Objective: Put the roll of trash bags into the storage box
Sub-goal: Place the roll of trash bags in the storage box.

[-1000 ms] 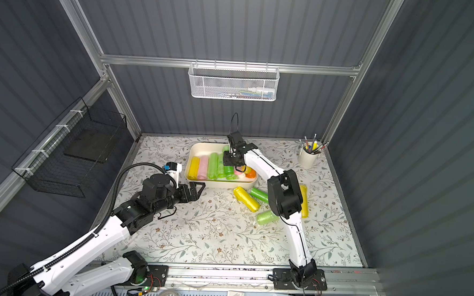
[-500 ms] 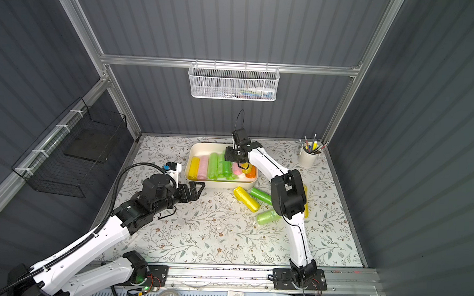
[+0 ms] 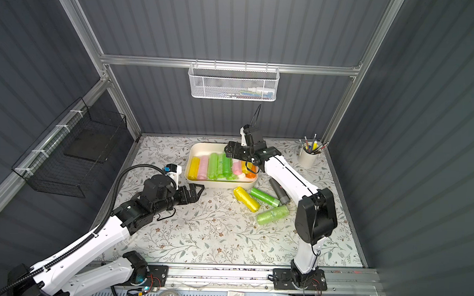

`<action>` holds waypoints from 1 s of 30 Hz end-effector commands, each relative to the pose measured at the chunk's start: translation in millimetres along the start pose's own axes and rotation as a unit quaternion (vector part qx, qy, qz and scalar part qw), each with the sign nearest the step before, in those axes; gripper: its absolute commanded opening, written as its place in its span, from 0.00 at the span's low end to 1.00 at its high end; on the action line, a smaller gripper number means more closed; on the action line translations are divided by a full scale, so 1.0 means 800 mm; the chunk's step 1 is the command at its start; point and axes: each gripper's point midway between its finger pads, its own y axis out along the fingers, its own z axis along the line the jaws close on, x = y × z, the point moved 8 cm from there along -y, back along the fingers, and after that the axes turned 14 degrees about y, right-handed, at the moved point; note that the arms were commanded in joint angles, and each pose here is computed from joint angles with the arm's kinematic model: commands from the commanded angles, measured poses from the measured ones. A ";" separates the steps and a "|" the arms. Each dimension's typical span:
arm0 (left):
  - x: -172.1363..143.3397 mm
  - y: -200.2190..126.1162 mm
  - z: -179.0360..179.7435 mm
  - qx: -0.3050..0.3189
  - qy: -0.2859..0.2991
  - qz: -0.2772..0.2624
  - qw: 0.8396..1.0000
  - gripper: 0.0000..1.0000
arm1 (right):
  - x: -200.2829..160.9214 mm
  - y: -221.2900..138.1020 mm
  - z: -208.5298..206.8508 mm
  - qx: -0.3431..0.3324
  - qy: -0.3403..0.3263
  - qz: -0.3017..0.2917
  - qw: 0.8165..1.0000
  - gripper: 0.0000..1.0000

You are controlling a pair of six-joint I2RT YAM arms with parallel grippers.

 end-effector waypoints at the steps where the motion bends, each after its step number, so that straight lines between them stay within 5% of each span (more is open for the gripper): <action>1: 0.004 -0.009 -0.002 0.004 -0.002 -0.005 1.000 1.00 | -0.013 -0.022 -0.004 0.002 0.013 -0.004 1.000 0.94; 21: -0.011 0.033 -0.016 -0.048 -0.027 0.086 0.995 1.00 | -0.111 -0.170 -0.073 -0.014 0.036 -0.036 0.999 0.99; 30: -0.027 0.052 -0.027 -0.062 -0.030 0.101 0.992 1.00 | -0.153 -0.199 -0.108 -0.029 0.054 -0.020 0.998 0.99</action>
